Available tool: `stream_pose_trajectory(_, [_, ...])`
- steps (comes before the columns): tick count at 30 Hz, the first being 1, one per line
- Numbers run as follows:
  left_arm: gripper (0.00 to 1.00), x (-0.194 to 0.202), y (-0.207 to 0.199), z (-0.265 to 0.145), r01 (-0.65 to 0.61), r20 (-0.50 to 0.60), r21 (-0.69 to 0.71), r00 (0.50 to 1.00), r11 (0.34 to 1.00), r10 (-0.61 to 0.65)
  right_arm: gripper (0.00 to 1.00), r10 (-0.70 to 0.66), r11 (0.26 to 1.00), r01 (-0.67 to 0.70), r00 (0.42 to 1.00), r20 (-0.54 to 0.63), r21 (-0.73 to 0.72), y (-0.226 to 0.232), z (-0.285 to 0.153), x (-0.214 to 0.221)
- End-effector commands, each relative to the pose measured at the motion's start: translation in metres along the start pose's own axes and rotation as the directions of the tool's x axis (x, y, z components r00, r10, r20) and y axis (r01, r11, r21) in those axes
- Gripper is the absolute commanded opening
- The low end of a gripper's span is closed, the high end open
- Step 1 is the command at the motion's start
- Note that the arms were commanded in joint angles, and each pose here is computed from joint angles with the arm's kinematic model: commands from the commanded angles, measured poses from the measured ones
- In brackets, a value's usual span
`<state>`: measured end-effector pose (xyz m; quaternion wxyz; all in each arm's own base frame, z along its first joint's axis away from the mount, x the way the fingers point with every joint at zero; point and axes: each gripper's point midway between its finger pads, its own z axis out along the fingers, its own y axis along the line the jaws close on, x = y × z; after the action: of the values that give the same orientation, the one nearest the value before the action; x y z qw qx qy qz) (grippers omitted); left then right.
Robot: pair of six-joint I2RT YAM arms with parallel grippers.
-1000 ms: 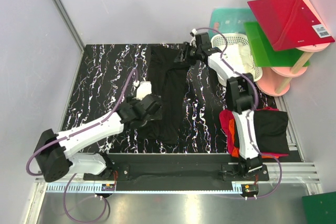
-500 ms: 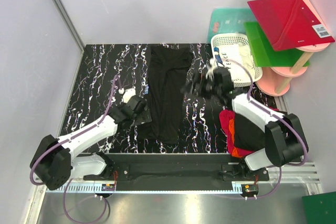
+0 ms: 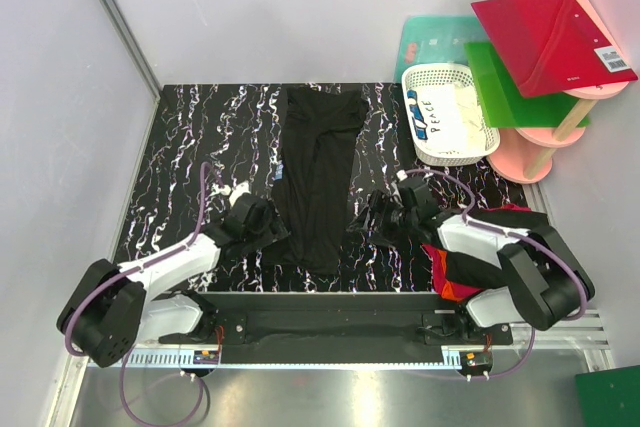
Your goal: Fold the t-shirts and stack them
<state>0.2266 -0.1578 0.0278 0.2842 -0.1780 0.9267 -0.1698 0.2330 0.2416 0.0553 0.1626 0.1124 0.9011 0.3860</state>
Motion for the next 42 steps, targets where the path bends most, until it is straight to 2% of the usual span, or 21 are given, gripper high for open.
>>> stream_pose_trajectory(1, [0.82,0.03,0.009,0.003,0.065,-0.099,0.016,0.993,0.998,-0.063,0.83,0.045,0.998,-0.049,0.996,-0.079,-0.039,0.005,0.015,0.029])
stream_pose_trajectory(8, [0.8,0.035,0.018,-0.01,0.08,-0.11,-0.005,0.991,0.997,-0.08,0.8,0.087,0.996,-0.092,0.966,-0.245,-0.009,-0.005,0.036,0.082])
stream_pose_trajectory(14, [0.76,0.038,0.03,-0.019,0.073,-0.109,-0.033,0.991,0.997,-0.076,0.79,0.096,0.995,-0.103,0.94,-0.327,-0.002,-0.001,0.053,0.115])
stream_pose_trajectory(16, [0.68,0.042,0.033,-0.019,0.066,-0.118,-0.041,0.99,0.997,-0.071,0.7,0.097,0.994,-0.105,0.93,-0.354,-0.002,-0.003,0.058,0.124])
stream_pose_trajectory(17, [0.54,0.044,0.035,-0.018,0.064,-0.126,-0.044,0.99,0.997,-0.069,0.51,0.105,0.993,-0.115,0.921,-0.376,-0.004,-0.002,0.058,0.127])
stream_pose_trajectory(20, [0.3,0.05,0.037,-0.015,0.051,-0.151,-0.049,0.987,0.997,-0.058,0.11,0.107,0.992,-0.125,0.915,-0.388,-0.022,0.004,0.058,0.128])
stream_pose_trajectory(21, [0.12,0.052,0.038,-0.014,0.049,-0.159,-0.054,0.986,0.997,-0.057,0.07,0.102,0.992,-0.122,0.915,-0.39,-0.028,0.006,0.058,0.127])
stream_pose_trajectory(23, [0.0,0.051,0.034,-0.012,0.047,-0.162,-0.039,0.985,0.998,-0.053,0.02,0.084,0.994,-0.103,0.92,-0.382,-0.03,0.011,0.056,0.124])
stream_pose_trajectory(28, [0.0,0.041,0.018,-0.017,0.037,-0.148,0.009,0.988,0.999,-0.035,0.0,0.037,0.999,-0.045,0.933,-0.359,-0.015,0.018,0.049,0.116])
stream_pose_trajectory(31, [0.0,0.021,0.003,-0.03,0.027,-0.09,0.047,0.996,0.999,-0.022,0.0,-0.024,1.0,0.016,0.949,-0.315,-0.026,0.029,0.043,0.104])
stream_pose_trajectory(36, [0.0,-0.026,-0.025,-0.056,-0.025,0.031,0.076,0.999,0.997,0.022,0.0,-0.157,0.986,0.145,0.971,-0.181,-0.08,0.064,0.035,0.07])
stream_pose_trajectory(42, [0.0,-0.059,-0.052,-0.057,-0.071,0.087,0.065,0.994,0.995,0.065,0.01,-0.298,0.949,0.29,0.954,-0.047,-0.123,0.102,0.038,0.033])
